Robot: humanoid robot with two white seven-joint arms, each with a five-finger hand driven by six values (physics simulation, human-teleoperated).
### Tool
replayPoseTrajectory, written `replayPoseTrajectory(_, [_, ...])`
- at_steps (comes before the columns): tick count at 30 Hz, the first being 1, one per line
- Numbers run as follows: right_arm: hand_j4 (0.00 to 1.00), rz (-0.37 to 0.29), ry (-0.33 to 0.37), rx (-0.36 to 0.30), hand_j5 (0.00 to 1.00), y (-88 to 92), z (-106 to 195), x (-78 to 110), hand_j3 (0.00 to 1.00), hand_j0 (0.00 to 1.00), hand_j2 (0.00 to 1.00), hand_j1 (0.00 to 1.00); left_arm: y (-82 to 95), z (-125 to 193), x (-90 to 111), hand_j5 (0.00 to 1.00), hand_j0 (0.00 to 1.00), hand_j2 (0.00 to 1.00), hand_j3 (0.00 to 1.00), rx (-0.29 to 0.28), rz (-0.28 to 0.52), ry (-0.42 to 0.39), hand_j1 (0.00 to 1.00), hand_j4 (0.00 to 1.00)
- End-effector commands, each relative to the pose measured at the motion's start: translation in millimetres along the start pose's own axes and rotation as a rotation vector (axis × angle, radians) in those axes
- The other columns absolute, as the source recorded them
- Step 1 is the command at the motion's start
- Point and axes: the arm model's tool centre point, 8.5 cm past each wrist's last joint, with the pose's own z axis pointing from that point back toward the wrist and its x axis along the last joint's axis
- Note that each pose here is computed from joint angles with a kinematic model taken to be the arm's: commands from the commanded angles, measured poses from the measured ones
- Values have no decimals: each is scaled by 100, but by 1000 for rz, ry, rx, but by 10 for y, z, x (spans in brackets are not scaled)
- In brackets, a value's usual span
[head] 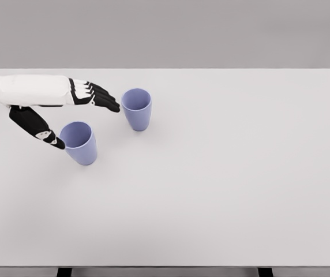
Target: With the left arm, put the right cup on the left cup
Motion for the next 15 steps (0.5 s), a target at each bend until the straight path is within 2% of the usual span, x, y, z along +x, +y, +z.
replayPoseTrajectory(1, [100,5,0,1,100,-1,0,4,100,100,100,100,1,-11,23,100,100,100,100,3,6,-9,100,100])
replayPoseTrajectory(4, [100,-7,9,1,100,5,7,-49,100,100,100,100,156,-116,44,100,100,100,100,16,-26,-34,100,100])
replayPoseTrajectory(6, [100,0,6,1,100,2,4,-31,100,100,100,100,308,-237,-29,100,100,100,100,38,-38,-45,100,100])
replayPoseTrajectory(9, [100,-1,9,1,100,3,6,-41,100,100,100,100,407,-334,-104,100,100,100,100,49,-48,-44,100,100])
replayPoseTrajectory(12, [100,-2,9,1,100,3,6,-41,100,100,100,100,484,-448,-434,100,100,100,100,64,-35,19,100,100])
replayPoseTrajectory(15, [100,-2,9,1,100,3,6,-40,100,100,100,100,519,-537,-651,100,100,100,100,78,-15,57,100,100])
